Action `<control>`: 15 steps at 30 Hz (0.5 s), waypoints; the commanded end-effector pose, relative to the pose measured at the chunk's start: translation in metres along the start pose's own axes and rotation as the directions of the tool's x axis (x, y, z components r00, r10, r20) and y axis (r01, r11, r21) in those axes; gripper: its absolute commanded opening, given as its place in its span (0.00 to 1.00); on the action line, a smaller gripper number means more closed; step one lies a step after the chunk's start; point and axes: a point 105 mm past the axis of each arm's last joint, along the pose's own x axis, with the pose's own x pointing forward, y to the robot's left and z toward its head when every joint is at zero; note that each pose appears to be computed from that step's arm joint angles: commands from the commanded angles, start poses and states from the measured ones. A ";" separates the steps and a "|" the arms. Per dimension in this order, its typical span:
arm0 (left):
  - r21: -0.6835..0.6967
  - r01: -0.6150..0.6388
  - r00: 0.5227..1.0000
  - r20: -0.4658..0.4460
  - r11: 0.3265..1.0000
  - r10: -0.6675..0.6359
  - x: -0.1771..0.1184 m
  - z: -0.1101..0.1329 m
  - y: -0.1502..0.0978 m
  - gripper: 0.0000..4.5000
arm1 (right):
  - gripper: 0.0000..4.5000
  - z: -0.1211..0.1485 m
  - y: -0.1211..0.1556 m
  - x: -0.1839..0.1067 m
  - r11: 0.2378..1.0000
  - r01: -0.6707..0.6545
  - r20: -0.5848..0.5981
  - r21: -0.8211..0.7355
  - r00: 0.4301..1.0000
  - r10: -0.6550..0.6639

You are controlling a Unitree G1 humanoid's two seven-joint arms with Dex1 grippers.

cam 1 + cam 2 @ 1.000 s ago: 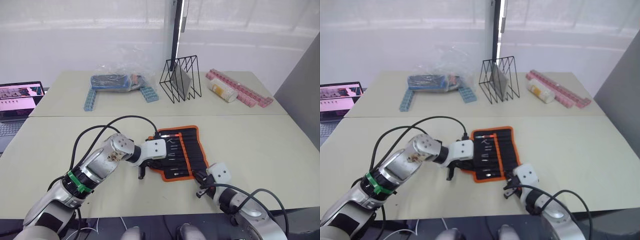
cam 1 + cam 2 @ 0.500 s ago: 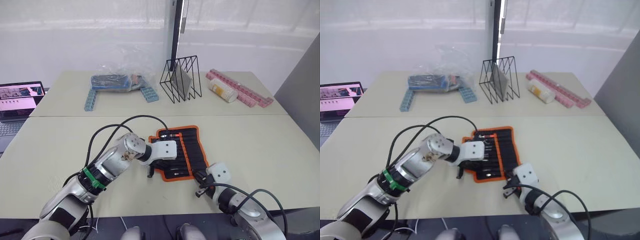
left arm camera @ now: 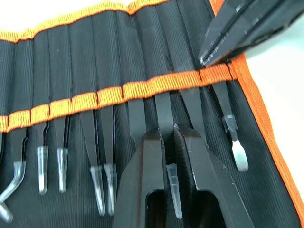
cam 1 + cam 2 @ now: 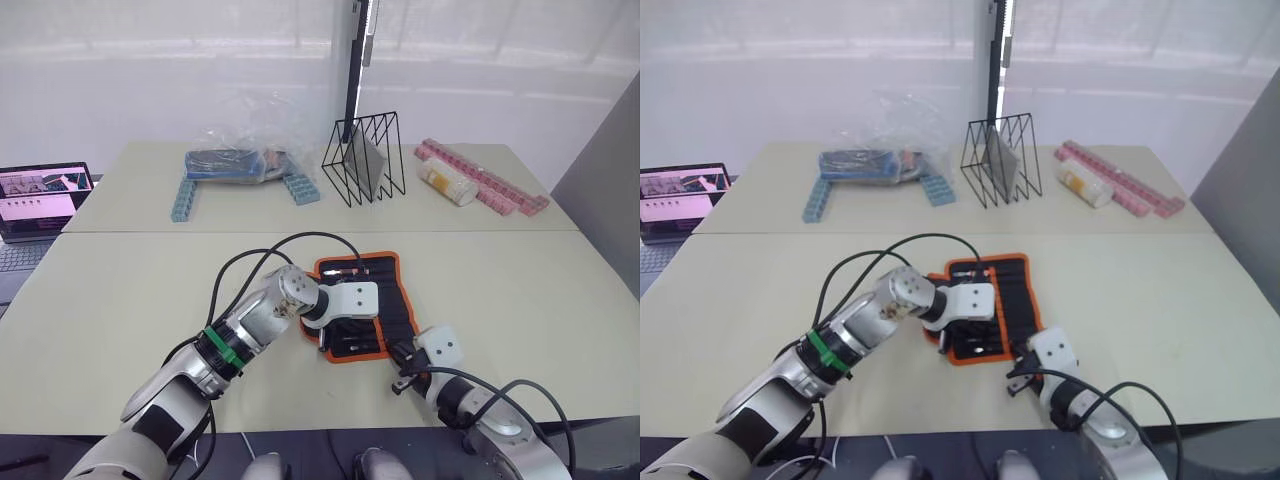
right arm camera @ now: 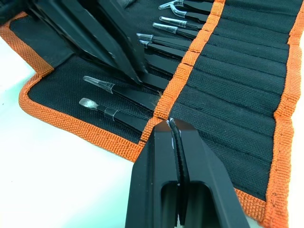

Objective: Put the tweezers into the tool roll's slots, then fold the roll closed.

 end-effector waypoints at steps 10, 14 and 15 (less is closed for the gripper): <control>0.057 -0.028 0.999 0.032 0.998 0.027 0.004 0.013 0.004 0.01 | 0.00 -0.023 0.005 -0.002 1.000 -0.009 -0.093 0.029 0.996 0.012; 0.045 -0.066 0.997 0.050 0.997 0.063 -0.005 0.017 0.010 0.20 | 0.00 -0.023 0.005 -0.001 1.000 -0.014 -0.094 0.028 0.995 0.016; 0.046 -0.069 0.996 0.052 0.997 0.067 -0.008 0.017 0.011 0.27 | 0.00 -0.023 0.005 -0.001 1.000 -0.015 -0.094 0.028 0.995 0.017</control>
